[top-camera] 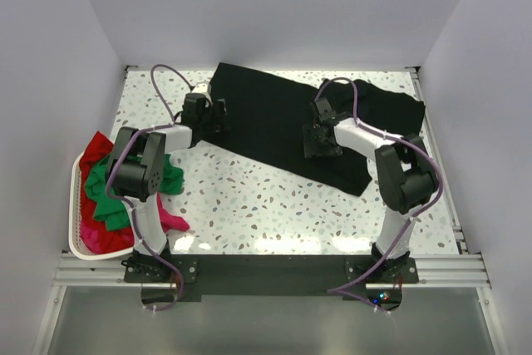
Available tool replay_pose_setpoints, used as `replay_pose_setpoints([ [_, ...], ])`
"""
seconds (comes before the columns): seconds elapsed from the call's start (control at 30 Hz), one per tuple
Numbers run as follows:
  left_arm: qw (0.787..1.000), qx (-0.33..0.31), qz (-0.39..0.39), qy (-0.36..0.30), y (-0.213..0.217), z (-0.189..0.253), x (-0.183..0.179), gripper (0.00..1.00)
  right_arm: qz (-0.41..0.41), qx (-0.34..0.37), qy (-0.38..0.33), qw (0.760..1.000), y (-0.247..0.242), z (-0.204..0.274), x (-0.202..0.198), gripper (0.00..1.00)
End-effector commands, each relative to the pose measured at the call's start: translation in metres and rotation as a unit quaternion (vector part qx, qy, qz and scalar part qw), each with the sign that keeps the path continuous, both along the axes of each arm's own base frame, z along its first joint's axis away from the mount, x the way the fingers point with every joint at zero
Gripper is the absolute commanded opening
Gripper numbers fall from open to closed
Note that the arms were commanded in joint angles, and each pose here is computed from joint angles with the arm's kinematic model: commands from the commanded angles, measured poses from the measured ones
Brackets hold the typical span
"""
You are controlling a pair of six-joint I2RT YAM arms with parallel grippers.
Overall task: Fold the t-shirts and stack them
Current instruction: Fold the tshirt
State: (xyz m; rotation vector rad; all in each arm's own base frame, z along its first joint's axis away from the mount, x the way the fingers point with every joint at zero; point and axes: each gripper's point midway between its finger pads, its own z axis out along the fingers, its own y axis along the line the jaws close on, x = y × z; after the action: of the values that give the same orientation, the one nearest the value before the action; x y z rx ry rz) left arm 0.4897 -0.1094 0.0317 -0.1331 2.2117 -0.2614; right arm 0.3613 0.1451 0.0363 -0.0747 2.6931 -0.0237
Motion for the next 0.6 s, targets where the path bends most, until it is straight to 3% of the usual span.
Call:
replay_pose_setpoints([
  [0.0, 1.0, 0.003, 0.005, -0.025, 0.006, 0.019, 0.007, 1.0, -0.024, 0.013, -0.027, 0.999, 0.0, 0.005, 0.028, 0.67],
  [0.4, 1.0, 0.011, 0.012, -0.024, 0.011, 0.018, 0.007, 1.0, -0.064, -0.044, -0.098, 0.992, -0.027, 0.042, 0.094, 0.67],
  [0.57, 0.999, 0.014, 0.017, -0.024, 0.013, 0.019, 0.005, 1.0, -0.073, -0.049, -0.111, 0.99, -0.029, 0.053, 0.104, 0.67],
])
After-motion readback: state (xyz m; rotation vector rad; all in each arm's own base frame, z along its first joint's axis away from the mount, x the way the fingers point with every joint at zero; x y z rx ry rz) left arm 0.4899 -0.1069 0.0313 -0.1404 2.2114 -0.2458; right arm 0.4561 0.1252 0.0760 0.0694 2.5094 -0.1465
